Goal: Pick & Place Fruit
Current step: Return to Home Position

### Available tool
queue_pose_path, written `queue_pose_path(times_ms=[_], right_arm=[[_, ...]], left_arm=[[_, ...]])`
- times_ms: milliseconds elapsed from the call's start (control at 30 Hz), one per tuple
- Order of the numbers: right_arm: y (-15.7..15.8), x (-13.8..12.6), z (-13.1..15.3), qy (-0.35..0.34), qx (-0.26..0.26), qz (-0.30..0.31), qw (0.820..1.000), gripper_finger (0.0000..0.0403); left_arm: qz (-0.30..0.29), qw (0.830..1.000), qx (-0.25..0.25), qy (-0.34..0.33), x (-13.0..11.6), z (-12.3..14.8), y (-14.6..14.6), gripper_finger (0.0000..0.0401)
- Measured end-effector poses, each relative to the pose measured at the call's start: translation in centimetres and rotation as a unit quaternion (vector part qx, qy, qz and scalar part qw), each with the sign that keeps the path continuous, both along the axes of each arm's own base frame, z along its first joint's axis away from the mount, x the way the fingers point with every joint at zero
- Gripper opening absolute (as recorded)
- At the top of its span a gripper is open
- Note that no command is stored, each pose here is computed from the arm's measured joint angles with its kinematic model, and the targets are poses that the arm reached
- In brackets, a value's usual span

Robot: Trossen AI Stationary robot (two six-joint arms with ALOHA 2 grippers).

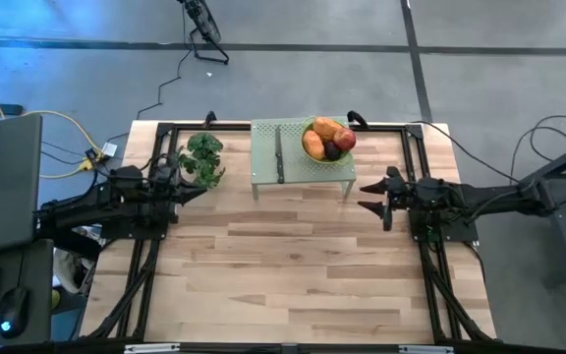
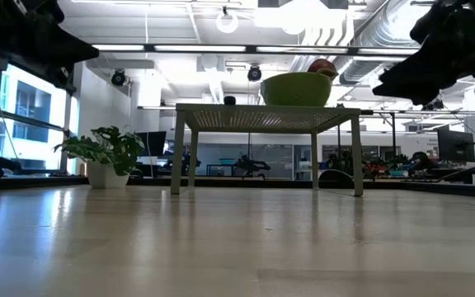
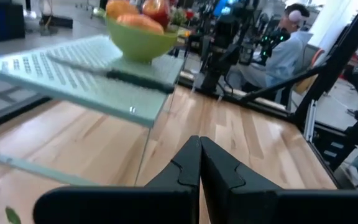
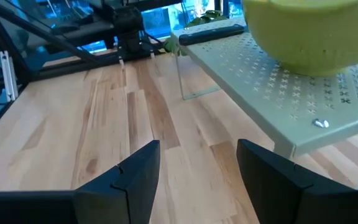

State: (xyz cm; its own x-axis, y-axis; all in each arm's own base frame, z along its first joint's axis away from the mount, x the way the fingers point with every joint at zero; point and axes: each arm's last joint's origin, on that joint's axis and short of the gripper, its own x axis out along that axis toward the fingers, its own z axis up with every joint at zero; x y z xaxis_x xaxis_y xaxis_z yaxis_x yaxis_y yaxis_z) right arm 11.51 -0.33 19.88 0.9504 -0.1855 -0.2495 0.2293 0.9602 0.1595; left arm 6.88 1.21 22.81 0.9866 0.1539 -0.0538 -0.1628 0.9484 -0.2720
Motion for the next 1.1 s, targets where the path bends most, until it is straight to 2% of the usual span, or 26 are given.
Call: queue_pose_path(times_ms=[167, 300, 500, 667, 1100], right_arm=[[0.0, -0.5, -0.1, -0.015, 0.009, -0.002, 1.0, 0.0206], [0.0, -0.8, 0.1, -0.027, -0.003, 0.001, 1.0, 0.0206], [0.0, -1.2, 0.5, -0.049, -0.008, 0.002, 0.999, 0.0206], [0.0, -1.7, 0.6, -0.055, -0.006, 0.002, 0.998, 0.0206], [0.0, -2.2, 0.4, -0.054, 0.013, 0.004, 0.998, 0.0206]], left_arm=[[0.007, 1.0, 0.013, -0.015, 0.0, 0.3, 0.0, 0.0001], [0.028, 0.998, 0.02, -0.043, 0.3, 0.4, 0.2, 0.0001], [0.025, 0.996, 0.031, -0.083, 1.8, -2.5, 0.5, 0.0001], [0.022, 0.996, 0.034, -0.073, 2.3, -4.1, 0.6, 0.0001], [0.024, 0.997, 0.02, -0.068, 2.5, -4.8, 0.6, 0.0001]])
